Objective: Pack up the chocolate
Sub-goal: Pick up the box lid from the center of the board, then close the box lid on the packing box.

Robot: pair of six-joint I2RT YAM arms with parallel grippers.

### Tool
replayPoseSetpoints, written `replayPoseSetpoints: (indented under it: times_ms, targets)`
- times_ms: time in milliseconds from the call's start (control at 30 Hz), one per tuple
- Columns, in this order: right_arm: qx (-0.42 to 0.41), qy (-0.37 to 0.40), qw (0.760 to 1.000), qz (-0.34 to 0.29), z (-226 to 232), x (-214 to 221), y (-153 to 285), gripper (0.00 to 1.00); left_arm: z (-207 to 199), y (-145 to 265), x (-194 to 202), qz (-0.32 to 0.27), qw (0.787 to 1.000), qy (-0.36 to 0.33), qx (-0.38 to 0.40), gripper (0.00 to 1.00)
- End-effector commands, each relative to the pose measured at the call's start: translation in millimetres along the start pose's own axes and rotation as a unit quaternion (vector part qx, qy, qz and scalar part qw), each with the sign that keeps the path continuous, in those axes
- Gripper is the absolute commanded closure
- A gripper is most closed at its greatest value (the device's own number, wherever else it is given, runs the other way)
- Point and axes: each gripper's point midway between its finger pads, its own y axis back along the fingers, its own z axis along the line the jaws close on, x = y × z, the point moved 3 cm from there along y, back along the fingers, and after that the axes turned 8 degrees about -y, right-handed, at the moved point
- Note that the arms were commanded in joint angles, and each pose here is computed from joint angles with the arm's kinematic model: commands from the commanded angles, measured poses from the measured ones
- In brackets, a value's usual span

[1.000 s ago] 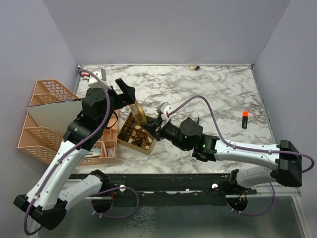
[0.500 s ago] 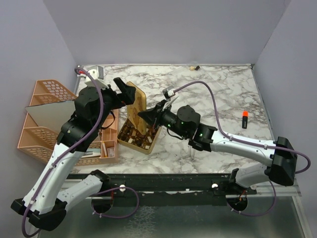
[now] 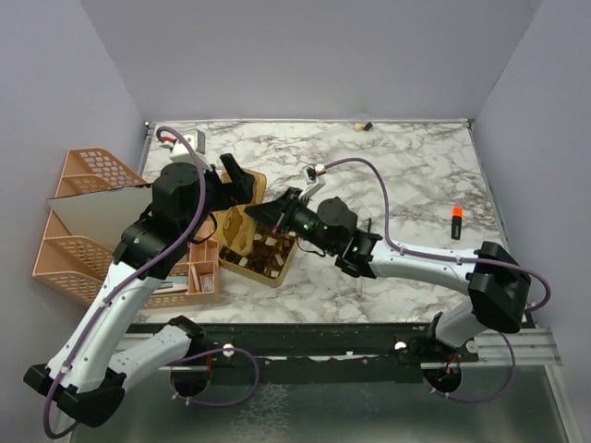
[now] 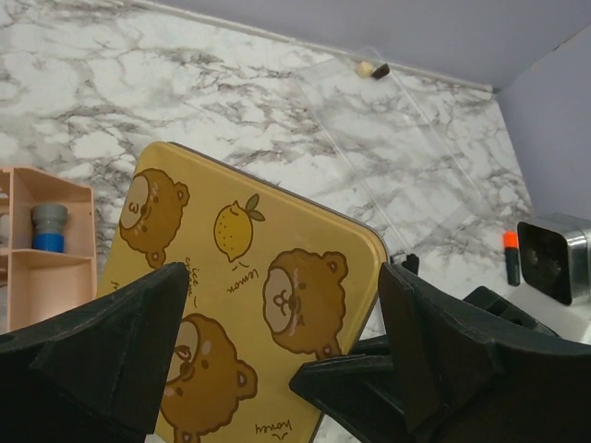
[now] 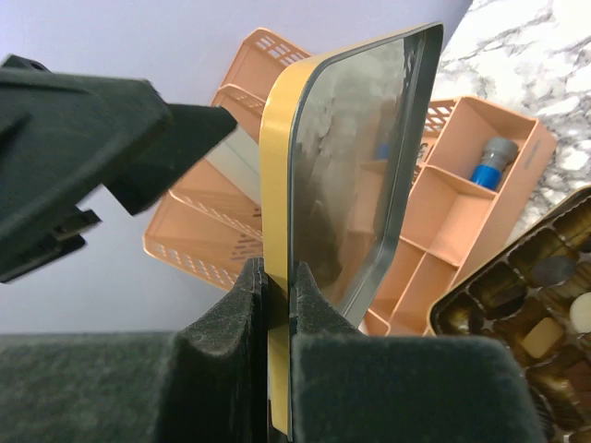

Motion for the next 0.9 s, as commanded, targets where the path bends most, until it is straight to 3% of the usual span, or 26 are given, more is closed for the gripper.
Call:
replayPoseSetpoints:
  times_ms: [0,500,867]
  targets:
    - [-0.023,-0.092,0.995,-0.026,1.6,-9.7,-5.6,0.96,7.0,-16.1,28.2,0.063,0.997,-0.035,-0.015,0.1]
    - [0.007,-0.191,0.982,0.002,-58.2,7.1,-2.4,0.97,40.4,-49.3,71.6,0.147,0.988,-0.005,-0.05,0.13]
    - [0.009,-0.232,0.972,0.028,-83.6,24.3,0.6,0.97,70.4,-55.3,109.6,0.189,0.976,-0.033,-0.106,0.15]
